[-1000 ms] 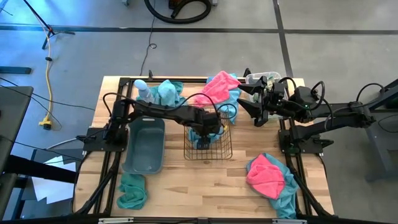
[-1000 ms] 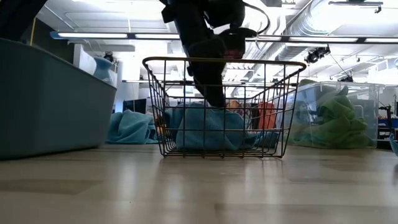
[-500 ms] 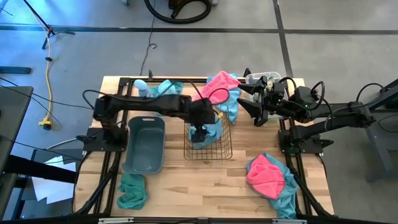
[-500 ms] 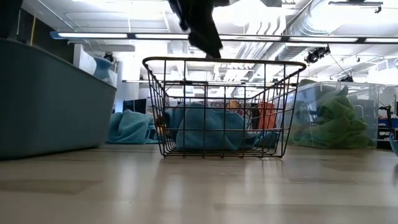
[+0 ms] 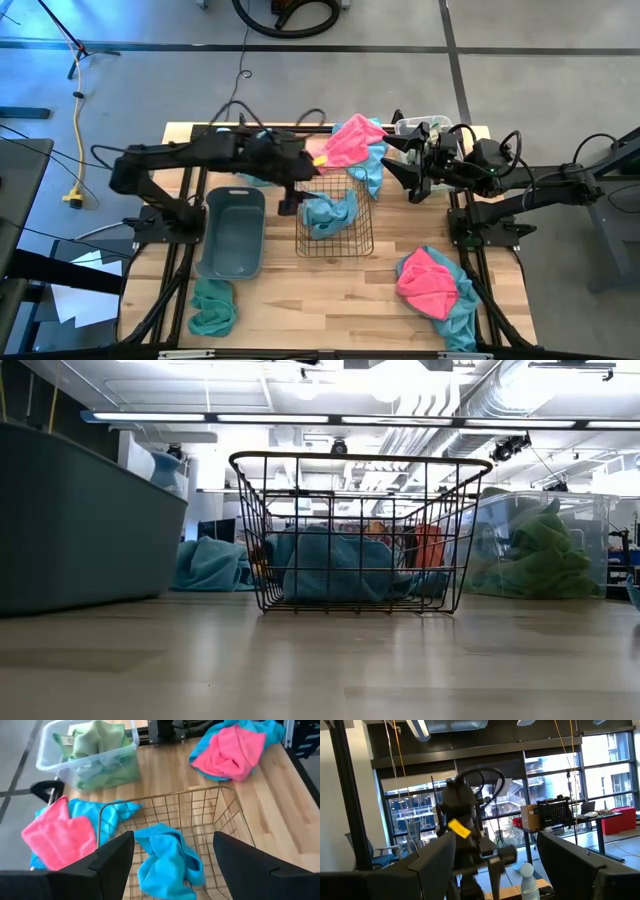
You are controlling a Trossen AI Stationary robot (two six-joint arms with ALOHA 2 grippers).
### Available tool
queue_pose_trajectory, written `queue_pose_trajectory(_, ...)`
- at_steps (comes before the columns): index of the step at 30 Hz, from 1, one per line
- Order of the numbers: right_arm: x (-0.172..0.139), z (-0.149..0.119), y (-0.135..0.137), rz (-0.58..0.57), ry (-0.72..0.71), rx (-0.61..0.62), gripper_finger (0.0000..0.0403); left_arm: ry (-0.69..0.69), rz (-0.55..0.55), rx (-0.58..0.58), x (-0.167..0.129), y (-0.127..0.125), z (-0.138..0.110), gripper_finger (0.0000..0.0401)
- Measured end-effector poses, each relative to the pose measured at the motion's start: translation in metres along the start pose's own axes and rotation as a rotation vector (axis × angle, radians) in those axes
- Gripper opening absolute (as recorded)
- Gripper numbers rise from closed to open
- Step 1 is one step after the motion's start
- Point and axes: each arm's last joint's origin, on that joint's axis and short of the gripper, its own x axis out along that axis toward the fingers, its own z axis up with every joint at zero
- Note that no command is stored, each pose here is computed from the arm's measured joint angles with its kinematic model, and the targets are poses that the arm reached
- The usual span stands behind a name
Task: Sort microfiber towel by color & place in baskets
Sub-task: Put the blue towel into the wire basket
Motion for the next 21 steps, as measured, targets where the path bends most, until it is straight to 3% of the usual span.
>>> queue_pose_trajectory(13,0.000,-0.001,0.000,0.005,0.007,-0.001,0.0277,-0.157,0.061,-0.146,-0.085,0.004,-0.008,0.0260)
queue_pose_trajectory(21,0.000,-0.001,0.000,0.003,0.013,-0.002,0.0277,-0.417,0.079,-0.219,-0.104,-0.001,-0.035,0.0259)
